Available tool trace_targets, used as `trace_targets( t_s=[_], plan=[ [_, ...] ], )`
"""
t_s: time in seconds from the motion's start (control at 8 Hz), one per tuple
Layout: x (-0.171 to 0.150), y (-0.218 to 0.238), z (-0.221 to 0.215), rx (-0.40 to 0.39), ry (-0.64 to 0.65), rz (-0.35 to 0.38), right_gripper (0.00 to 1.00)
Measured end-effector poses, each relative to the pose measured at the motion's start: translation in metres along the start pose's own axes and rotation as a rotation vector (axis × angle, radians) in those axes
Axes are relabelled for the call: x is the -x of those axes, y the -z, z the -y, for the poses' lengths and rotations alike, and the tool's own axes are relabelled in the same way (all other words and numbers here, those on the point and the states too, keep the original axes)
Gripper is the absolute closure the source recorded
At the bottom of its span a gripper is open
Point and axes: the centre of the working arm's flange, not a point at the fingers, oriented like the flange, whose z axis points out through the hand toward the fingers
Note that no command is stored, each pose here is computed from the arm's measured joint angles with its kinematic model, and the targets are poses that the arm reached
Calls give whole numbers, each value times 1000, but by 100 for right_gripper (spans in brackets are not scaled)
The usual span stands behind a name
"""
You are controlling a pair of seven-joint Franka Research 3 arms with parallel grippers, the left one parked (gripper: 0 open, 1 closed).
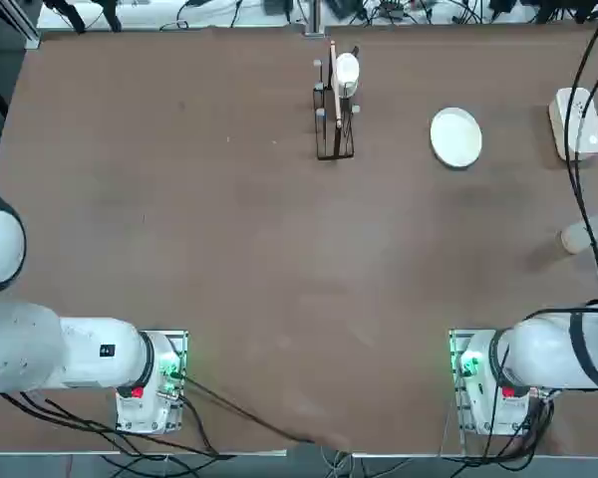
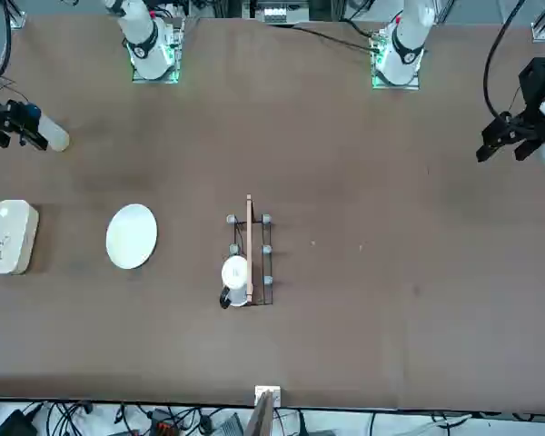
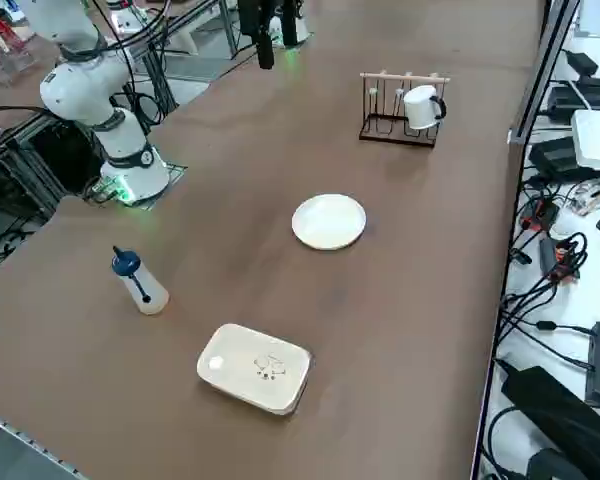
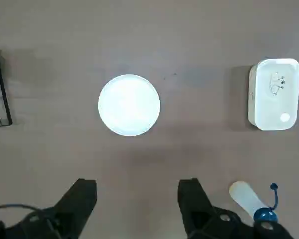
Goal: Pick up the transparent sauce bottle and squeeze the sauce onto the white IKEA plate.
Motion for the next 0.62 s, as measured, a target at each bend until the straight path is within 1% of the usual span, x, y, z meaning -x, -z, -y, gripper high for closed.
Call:
trace_targets(
  t_s=[0.38, 0.5, 0.62],
  plan=[
    [0, 0, -1, 0, -2, 1, 0],
    [1, -1, -1, 0, -2, 12, 0],
    [3, -5, -1, 0, -2, 40, 0]
  ],
)
